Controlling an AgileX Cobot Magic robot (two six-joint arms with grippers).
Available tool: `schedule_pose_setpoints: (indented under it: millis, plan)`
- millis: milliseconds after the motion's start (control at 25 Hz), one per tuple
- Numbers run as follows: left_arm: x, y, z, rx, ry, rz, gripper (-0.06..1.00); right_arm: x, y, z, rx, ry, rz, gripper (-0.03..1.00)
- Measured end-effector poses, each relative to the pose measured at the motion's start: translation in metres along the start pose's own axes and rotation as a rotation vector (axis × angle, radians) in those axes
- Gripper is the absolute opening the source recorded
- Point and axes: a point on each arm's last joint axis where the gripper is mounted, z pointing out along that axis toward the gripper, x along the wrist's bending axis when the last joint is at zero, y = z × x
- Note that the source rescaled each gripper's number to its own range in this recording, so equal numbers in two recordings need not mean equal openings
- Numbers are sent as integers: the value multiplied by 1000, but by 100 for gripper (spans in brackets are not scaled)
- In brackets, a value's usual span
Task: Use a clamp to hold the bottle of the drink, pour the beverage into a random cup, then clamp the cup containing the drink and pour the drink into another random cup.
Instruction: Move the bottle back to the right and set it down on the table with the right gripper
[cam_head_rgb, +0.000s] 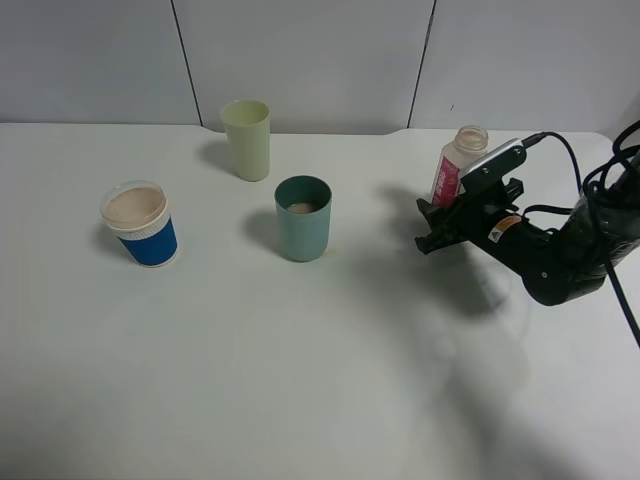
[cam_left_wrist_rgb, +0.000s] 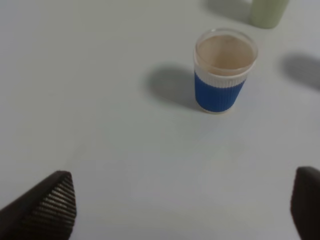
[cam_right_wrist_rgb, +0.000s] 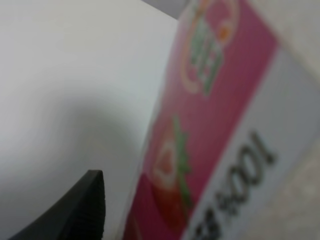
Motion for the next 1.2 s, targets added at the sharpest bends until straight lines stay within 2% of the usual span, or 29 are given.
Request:
schedule_pose_setpoints:
  millis: [520,760,1200]
  plan:
    - [0,0,0,0,0,0,57,-4,1,10,-15,-29,13,0]
    - [0,0,0,0,0,0,57,-9,-4,10,8,-96,47,0]
    - [0,0,0,0,0,0,57,-10,-5,10,11,-105,62,0]
